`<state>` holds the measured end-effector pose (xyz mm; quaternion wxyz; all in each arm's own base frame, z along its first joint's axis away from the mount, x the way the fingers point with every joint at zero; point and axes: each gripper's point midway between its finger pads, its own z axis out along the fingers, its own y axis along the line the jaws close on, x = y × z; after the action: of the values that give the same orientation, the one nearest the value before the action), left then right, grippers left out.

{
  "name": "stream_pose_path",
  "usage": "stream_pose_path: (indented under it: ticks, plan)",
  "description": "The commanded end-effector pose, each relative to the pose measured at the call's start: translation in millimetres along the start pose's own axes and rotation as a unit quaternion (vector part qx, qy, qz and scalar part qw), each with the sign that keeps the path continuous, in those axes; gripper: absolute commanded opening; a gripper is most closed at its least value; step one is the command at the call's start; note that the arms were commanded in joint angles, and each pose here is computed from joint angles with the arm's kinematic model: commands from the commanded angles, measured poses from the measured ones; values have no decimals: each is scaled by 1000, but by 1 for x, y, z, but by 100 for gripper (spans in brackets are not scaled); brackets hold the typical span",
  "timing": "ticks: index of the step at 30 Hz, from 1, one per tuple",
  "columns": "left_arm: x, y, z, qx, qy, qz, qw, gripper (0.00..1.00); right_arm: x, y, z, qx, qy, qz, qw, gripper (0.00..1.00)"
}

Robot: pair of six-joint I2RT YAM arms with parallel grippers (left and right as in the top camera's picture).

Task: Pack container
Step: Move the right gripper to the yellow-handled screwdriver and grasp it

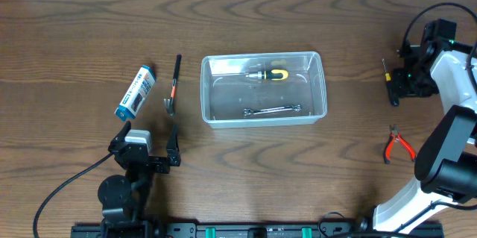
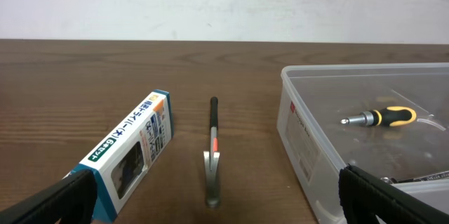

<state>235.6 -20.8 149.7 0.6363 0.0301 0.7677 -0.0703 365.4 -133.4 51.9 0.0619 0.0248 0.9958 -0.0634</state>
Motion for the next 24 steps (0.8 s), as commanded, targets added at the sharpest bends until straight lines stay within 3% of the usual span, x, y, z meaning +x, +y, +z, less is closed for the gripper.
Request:
stream_pose_path:
  ticks: [1,8,24]
  plan:
    - [6,-1,1,5,6,7,1000,98,-4,9,1,-15,-13,-29,999,37]
    - [6,-1,1,5,6,7,1000,98,-16,6,3,-6,-35,-44,998,37]
    - [6,-1,1,5,6,7,1000,98,-14,13,41,-16,-6,-55,998,37]
